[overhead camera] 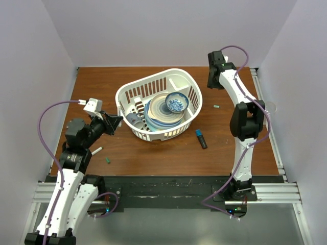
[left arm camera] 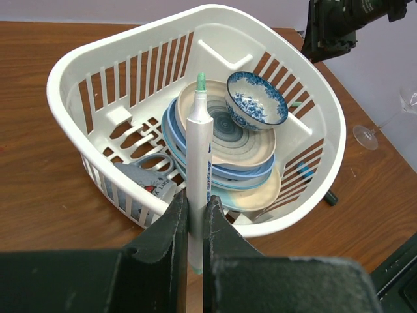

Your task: Insert the pens into the pen caps

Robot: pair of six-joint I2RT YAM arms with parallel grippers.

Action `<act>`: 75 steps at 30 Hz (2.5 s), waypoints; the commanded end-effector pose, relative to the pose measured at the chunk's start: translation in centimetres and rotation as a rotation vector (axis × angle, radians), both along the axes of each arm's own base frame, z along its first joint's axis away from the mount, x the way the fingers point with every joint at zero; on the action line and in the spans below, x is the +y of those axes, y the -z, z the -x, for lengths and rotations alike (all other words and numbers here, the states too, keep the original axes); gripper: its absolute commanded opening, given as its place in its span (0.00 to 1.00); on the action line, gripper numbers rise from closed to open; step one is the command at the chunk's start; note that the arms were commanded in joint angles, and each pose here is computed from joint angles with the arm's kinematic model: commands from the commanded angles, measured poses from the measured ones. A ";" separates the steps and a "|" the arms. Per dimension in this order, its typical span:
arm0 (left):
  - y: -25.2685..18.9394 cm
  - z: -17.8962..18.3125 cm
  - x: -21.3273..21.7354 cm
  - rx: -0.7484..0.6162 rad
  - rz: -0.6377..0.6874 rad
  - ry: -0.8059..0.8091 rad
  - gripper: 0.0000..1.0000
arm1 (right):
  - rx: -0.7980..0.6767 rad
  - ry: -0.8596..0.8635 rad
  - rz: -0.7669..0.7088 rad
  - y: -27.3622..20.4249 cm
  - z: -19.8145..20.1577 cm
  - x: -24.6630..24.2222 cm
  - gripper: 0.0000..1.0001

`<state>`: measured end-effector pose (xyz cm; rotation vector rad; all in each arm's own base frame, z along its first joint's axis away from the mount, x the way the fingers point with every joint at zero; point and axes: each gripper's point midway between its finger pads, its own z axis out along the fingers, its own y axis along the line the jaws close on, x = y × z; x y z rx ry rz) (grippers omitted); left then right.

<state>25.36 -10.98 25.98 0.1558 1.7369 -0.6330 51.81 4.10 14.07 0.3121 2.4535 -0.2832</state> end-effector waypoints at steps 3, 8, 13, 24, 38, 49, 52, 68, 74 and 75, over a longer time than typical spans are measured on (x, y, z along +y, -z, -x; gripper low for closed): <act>-1.3 -0.1 0.2 -0.052 -0.017 -0.009 0.00 | 0.021 0.031 0.082 1.5 0.4 -1.3 0.38; -1.3 -0.2 0.3 -0.054 -0.020 -0.016 0.00 | 0.061 0.025 0.109 3.7 0.4 -1.7 0.34; -1.3 -0.2 0.4 -0.051 -0.024 -0.017 0.00 | 0.102 0.027 0.120 5.8 0.8 -2.2 0.31; -1.5 -0.1 0.4 -0.058 -0.026 -0.018 0.00 | 0.164 0.029 0.137 8.3 2.2 -2.8 0.29; -1.7 0.1 0.4 -0.065 -0.024 -0.017 0.00 | 0.223 0.019 0.156 9.2 4.0 -3.3 0.27; -1.6 0.1 0.4 -0.064 -0.020 -0.014 0.00 | 0.221 0.017 0.143 8.6 5.6 -3.4 0.31; -1.6 0.2 0.3 -0.062 -0.020 -0.013 0.00 | 0.230 0.003 0.138 9.0 5.3 -3.1 0.34; -1.6 0.1 0.4 -0.064 -0.021 -0.017 0.00 | 0.264 -0.109 -0.056 10.3 4.5 -2.7 0.35; -1.4 0.0 0.4 -0.056 -0.022 -0.017 0.00 | 0.286 -0.136 -0.084 10.5 5.0 -2.4 0.30; -1.4 0.0 0.4 -0.054 -0.021 -0.016 0.00 | 0.287 -0.138 -0.088 10.5 5.1 -2.3 0.28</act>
